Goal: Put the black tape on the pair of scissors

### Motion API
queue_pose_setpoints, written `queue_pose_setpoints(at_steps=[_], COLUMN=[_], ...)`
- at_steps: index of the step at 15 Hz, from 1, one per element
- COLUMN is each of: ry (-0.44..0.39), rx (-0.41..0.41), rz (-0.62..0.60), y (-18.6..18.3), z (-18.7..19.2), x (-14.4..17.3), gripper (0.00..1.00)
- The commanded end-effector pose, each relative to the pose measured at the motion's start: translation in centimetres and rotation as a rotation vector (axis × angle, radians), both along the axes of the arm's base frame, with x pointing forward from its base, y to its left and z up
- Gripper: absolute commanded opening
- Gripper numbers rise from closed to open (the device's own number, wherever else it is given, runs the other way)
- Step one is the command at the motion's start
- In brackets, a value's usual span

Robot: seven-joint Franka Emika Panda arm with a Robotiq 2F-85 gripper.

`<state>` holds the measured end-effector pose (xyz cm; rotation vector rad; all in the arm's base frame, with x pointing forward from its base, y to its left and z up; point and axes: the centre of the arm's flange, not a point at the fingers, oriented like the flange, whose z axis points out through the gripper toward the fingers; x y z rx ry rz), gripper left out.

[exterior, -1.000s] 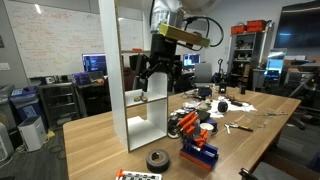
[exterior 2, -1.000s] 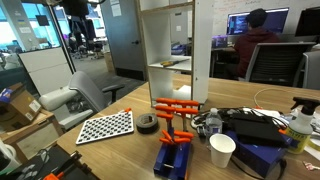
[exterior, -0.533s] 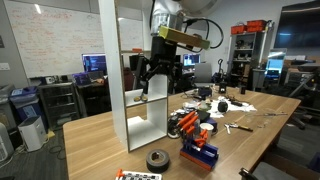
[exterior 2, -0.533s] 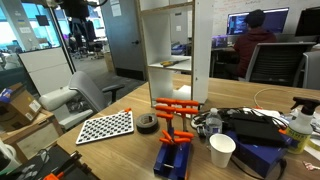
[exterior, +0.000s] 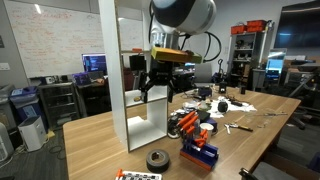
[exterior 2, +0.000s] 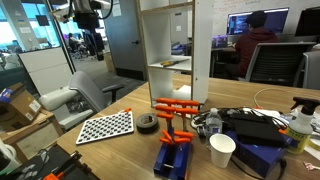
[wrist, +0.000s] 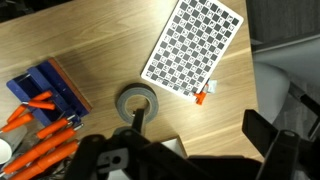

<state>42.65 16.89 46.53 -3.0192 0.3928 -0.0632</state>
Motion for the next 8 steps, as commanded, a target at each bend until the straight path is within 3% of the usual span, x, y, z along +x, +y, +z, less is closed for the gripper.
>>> queue_pose_setpoints(at_steps=[1,8], ry=[0.003,0.055], rx=[-0.053,-0.185], rz=[-0.192,-0.429], y=[-1.0,-5.7], z=[-4.5,-17.0], x=[2.5,3.8], gripper=[1.0,1.0])
